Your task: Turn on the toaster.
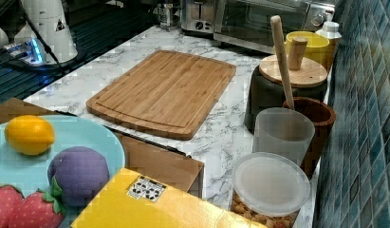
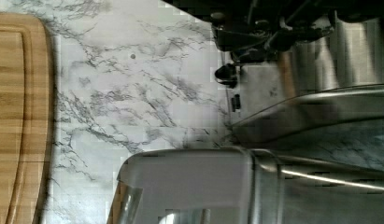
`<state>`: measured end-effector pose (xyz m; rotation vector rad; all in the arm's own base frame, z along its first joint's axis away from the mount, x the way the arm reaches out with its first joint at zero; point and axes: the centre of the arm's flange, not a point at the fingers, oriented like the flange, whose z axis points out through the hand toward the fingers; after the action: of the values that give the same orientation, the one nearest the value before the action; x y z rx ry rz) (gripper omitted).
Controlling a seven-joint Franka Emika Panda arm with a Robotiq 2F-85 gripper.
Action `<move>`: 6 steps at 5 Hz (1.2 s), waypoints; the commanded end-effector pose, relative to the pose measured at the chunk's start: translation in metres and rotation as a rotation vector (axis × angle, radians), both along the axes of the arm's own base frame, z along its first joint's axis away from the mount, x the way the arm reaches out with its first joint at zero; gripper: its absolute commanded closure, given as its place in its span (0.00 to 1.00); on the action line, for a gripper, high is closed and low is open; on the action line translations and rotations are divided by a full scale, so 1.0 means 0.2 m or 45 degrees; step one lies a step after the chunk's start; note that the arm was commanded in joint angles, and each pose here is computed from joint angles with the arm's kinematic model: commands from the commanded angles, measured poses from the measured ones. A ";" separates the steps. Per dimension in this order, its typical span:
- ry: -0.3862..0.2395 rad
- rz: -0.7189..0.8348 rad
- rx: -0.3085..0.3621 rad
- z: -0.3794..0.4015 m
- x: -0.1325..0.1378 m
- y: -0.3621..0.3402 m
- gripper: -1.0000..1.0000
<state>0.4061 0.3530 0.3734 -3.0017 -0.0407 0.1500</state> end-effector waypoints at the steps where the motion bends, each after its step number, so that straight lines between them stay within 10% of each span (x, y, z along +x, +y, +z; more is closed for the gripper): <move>1: 0.055 0.013 0.146 -0.04 -0.13 0.08 1.00; 6: 0.205 0.115 -0.240 -0.75 -0.40 0.05 1.00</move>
<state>0.3926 0.3680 0.3226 -3.0527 -0.1459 0.1447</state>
